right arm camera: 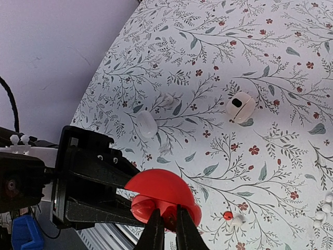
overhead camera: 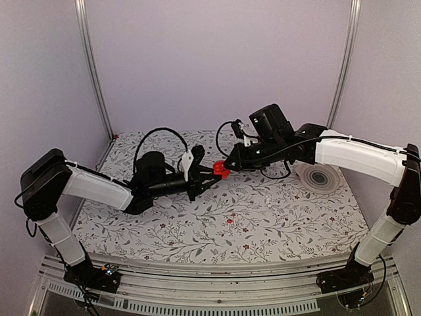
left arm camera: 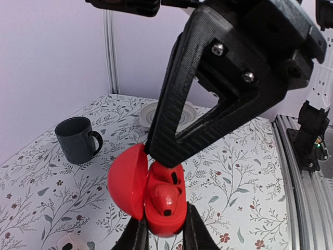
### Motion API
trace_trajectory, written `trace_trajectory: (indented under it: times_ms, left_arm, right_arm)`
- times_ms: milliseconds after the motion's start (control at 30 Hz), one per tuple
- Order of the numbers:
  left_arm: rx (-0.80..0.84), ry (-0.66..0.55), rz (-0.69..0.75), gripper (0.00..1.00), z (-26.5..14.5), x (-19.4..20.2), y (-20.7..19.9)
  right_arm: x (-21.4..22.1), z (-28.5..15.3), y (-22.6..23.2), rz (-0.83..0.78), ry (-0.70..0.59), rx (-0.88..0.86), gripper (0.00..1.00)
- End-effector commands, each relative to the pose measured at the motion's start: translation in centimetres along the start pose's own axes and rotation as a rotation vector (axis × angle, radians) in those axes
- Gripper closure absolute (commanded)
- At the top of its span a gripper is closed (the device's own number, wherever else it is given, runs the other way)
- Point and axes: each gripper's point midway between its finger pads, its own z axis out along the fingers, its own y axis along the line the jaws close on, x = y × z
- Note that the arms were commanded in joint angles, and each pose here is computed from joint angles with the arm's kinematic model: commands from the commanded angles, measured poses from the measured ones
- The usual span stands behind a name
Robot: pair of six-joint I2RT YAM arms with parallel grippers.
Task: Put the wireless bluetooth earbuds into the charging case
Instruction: Adjust the right earbud in the right side groove of the charging case.
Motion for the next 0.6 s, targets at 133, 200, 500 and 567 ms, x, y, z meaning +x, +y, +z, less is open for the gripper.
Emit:
trace_trajectory:
  times_ms: [133,200,500,567]
  left_arm:
    - [0.015,-0.059,0.023,1.0,-0.1,-2.5,-0.3]
    - [0.018,-0.058,0.023,1.0,0.0,-2.5,-0.3]
    - [0.018,-0.047,0.004,1.0,-0.2,-1.8,-0.2]
    - [0.021,-0.045,0.002,1.0,-0.3,-1.6,-0.2]
  right_arm:
    - [0.1,0.6,-0.5,-0.038,0.01,0.085,0.88]
    - [0.4,0.9,-0.6,-0.048,0.017,0.105,0.88]
    - [-1.5,-1.4,-0.4,-0.042,-0.053,0.085,0.72]
    - [-1.8,-1.7,-0.3,-0.041,-0.059,0.067,0.72]
